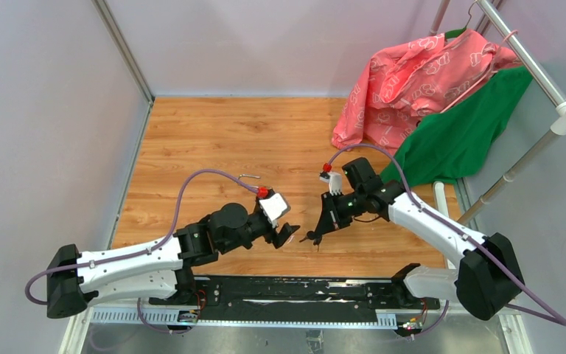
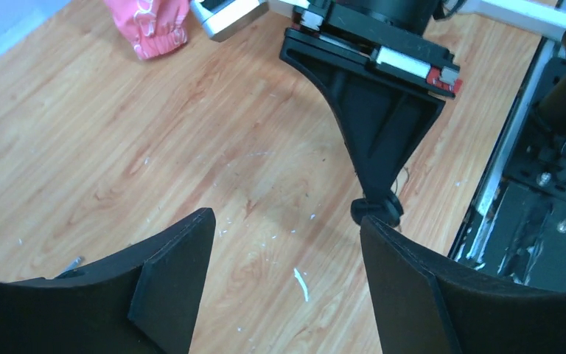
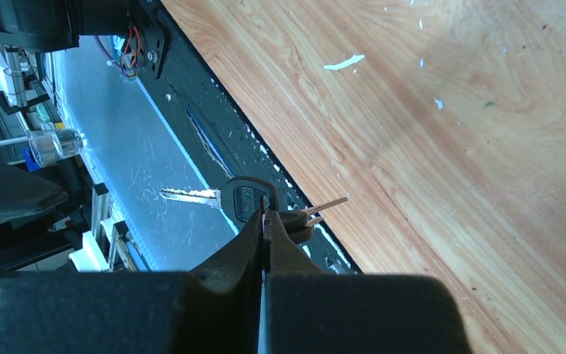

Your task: Unlock with the key

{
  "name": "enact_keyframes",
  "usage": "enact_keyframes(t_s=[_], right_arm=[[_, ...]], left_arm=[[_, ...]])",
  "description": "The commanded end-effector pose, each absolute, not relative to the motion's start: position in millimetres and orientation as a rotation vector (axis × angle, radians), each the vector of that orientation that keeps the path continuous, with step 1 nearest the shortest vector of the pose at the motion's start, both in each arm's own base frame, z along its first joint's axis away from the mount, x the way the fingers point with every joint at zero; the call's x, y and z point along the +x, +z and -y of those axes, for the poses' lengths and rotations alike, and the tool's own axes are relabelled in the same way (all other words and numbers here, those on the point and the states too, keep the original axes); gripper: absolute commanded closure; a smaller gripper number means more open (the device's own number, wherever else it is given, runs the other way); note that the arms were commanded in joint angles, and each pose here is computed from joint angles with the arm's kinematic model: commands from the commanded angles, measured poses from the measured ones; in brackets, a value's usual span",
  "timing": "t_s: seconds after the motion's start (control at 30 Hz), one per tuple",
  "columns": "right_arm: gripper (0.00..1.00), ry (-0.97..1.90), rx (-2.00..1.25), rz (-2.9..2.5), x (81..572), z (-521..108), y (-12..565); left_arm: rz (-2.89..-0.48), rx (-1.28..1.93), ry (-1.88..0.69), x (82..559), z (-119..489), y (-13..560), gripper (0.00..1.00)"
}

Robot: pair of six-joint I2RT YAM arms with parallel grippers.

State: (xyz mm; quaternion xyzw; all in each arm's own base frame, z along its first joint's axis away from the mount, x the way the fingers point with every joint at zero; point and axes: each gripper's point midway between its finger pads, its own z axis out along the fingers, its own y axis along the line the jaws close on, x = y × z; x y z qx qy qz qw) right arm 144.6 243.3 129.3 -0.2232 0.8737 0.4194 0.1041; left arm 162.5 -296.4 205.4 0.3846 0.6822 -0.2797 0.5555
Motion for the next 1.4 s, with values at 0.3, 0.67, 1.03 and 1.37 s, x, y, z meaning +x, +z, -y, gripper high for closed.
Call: enact_keyframes(t_s=[0.3, 0.67, 1.03, 1.37], right_arm=[[1.0, 1.363, -0.653, -2.623, 116.0, -234.5, 149.0], [1.0, 1.548, -0.695, -2.589, 100.9, -242.0, 165.6], [1.0, 1.625, -0.717, -2.585, 91.5, -247.4, 168.5], [1.0, 1.614, -0.736, -2.605, 88.6, -250.3, 163.6]], left_arm=[[-1.053, 1.222, -0.696, 113.2, 309.0, 229.8, 0.24], [-0.907, 1.391, -0.724, 85.3, 318.2, 214.8, 0.27], [-0.829, 1.52, -0.8, 59.8, 325.3, 203.4, 0.38], [-0.823, 1.585, -0.73, 61.4, 335.9, 189.9, 0.49]])
